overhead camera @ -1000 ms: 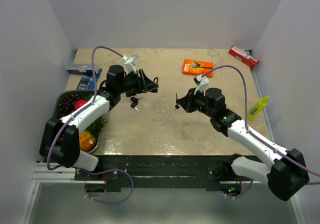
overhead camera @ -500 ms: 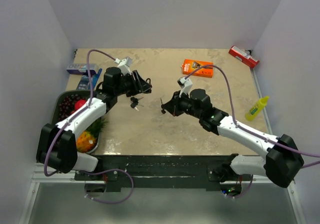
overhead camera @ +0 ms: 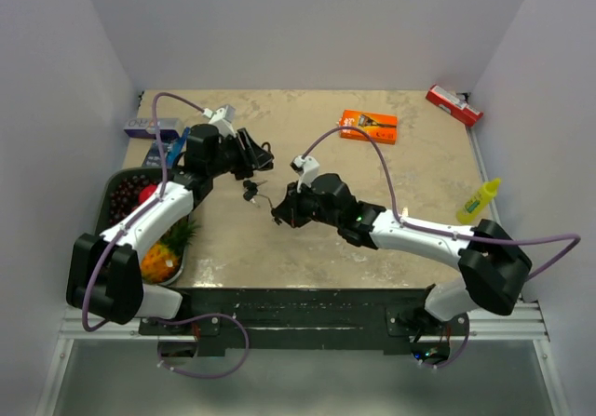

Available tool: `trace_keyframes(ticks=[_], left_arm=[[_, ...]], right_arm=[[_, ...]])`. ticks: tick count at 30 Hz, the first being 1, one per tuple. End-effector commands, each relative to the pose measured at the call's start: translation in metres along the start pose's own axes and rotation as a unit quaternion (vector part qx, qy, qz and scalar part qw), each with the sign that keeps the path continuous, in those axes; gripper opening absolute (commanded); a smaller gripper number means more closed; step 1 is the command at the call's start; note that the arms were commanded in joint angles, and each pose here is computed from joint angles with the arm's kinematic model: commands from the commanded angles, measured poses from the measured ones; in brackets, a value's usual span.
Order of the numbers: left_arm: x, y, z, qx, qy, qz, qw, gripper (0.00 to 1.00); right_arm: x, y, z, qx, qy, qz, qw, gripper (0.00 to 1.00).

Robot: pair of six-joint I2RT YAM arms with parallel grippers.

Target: Unlock with the key

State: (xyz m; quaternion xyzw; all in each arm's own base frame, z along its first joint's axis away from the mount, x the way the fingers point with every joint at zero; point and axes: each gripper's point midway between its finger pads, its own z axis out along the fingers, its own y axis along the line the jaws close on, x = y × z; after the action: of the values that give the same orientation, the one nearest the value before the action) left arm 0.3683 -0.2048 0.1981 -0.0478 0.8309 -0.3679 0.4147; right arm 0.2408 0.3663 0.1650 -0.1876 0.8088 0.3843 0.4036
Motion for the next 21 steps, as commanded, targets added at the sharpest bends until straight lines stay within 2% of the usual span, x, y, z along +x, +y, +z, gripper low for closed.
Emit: trace_keyframes(ticks=[1, 13, 21], left_arm=[[-0.021, -0.009, -0.009, 0.014, -0.042, 0.009, 0.999, 0.0], [-0.017, -0.005, -0.008, 0.008, -0.039, 0.004, 0.999, 0.0], [-0.017, -0.006, -0.008, 0.011, -0.038, 0.002, 0.999, 0.0]], right_arm=[[-0.03, 0.022, 0.012, -0.015, -0.047, 0.004, 0.999, 0.0], [-0.054, 0.016, 0.02, 0.02, -0.088, 0.025, 0.996, 0.0], [-0.066, 0.014, 0.034, 0.035, -0.08, 0.027, 0.996, 0.0]])
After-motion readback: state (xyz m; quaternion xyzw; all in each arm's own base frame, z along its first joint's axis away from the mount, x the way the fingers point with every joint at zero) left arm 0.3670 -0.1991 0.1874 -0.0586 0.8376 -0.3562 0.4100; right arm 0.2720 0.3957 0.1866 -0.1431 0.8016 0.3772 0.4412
